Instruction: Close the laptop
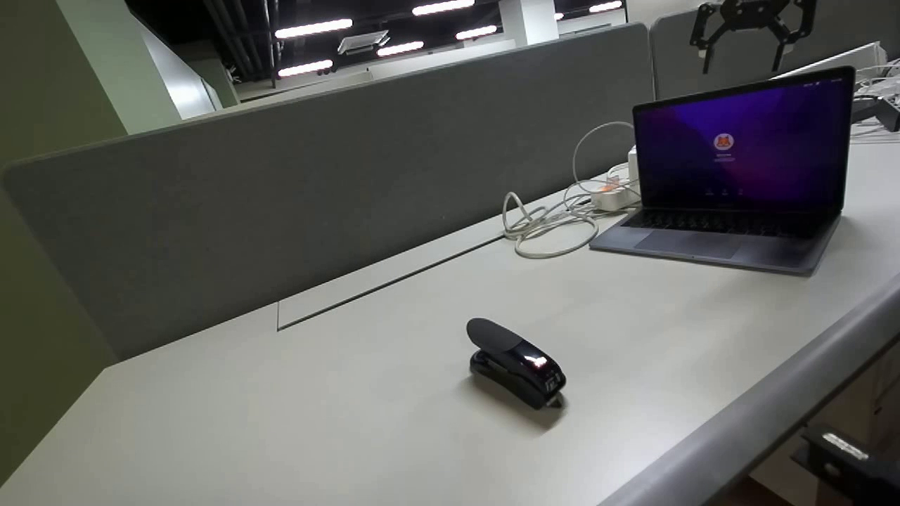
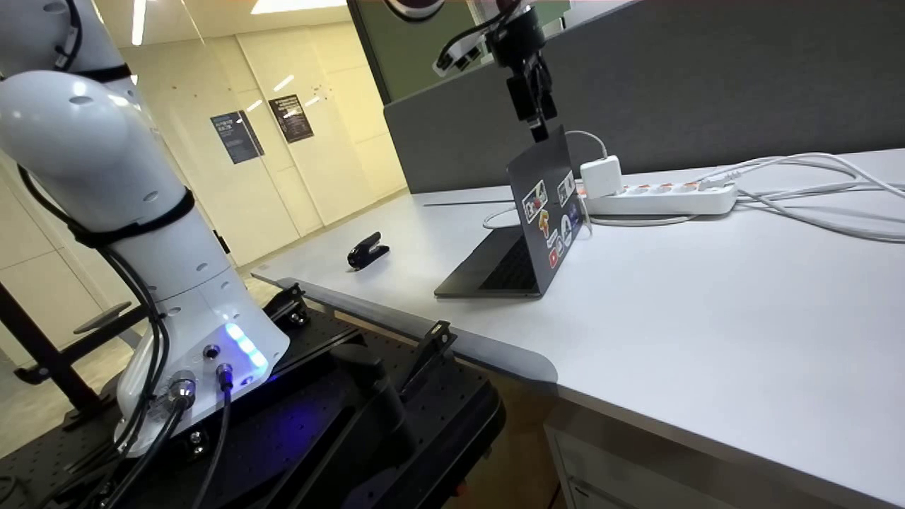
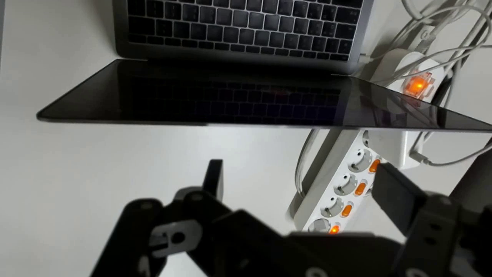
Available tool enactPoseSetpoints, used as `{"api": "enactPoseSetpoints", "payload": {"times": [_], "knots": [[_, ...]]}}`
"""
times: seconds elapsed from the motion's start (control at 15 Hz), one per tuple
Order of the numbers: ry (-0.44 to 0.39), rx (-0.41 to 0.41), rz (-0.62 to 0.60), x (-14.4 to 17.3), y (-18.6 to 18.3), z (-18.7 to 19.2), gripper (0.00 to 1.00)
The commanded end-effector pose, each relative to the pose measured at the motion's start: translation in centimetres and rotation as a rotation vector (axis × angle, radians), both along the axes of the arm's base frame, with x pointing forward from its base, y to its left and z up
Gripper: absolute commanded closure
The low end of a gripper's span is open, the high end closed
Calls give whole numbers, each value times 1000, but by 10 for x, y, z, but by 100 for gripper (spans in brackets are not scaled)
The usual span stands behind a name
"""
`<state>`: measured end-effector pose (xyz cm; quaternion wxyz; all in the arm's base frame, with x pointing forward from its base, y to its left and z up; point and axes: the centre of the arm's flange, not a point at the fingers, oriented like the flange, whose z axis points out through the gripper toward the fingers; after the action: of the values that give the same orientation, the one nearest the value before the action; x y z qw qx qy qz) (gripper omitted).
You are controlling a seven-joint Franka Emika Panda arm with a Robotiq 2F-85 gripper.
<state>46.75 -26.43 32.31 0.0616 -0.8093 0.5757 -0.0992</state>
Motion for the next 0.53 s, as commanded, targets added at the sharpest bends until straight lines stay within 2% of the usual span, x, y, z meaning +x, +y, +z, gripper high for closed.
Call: {"api": "enactPoseSetpoints", "payload": {"times": [0.0, 0.2, 0.47], "knots": [[13, 110, -141, 1, 9, 1, 0], [19, 177, -258, 1, 9, -3, 0], [22, 223, -347, 2, 2, -4, 0]]}}
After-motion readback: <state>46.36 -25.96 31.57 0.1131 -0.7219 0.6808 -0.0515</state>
